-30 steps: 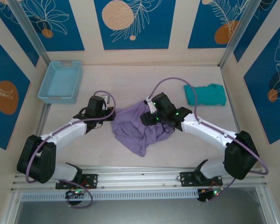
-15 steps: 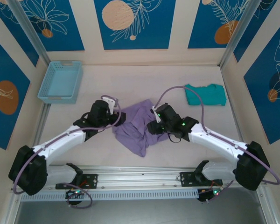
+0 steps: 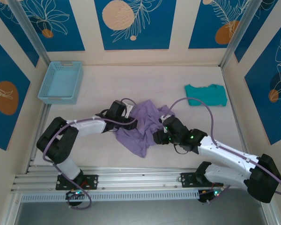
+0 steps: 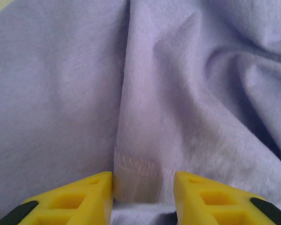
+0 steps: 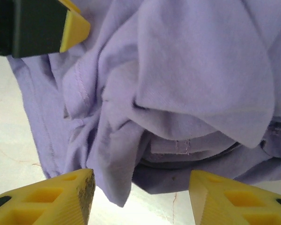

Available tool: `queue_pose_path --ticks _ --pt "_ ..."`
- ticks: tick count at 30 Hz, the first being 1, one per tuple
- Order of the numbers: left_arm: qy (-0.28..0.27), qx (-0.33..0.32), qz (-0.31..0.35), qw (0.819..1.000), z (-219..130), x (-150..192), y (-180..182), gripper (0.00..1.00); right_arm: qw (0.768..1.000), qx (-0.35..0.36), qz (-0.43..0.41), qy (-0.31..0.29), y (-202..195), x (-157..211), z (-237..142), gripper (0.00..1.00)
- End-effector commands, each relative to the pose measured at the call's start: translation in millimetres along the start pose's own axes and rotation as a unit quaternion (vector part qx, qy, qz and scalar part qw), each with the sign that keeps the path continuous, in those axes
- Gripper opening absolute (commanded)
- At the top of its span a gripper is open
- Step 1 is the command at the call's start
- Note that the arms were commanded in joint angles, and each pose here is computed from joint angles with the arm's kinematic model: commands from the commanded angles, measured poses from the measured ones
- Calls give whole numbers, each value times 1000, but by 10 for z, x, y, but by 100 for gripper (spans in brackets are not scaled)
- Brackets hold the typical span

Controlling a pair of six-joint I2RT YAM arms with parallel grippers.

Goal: Fold the inside-out t-shirt

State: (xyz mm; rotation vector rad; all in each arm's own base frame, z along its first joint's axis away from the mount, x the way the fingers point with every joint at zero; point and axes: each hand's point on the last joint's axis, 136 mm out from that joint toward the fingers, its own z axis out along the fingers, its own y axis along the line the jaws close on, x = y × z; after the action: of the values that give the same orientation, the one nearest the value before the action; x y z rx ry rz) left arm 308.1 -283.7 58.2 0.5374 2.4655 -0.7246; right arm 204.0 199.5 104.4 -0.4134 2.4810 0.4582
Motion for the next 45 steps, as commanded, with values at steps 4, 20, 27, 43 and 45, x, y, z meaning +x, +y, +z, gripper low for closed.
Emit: queue_pose_path --ticks 4,20,27,43,45 --pt "-29 19 20 999 135 -294 -98 15 999 -2 32 -26 8 -191 366 37" --pt "-383 121 48 915 -2757 -1939 -1239 0 948 45 -58 -311 -455 -2440 -1922 0" --pt "-387 6 12 922 -2570 -1842 -736 0 989 34 15 -146 -821 -2554 -878 20" --pt "-304 -57 -6 951 -1984 -1342 -267 0 992 104 6 65 -744 -673 34 64" --pt "-305 -63 -6 950 -1983 -1344 -238 0 989 114 13 88 -777 -522 124 65"
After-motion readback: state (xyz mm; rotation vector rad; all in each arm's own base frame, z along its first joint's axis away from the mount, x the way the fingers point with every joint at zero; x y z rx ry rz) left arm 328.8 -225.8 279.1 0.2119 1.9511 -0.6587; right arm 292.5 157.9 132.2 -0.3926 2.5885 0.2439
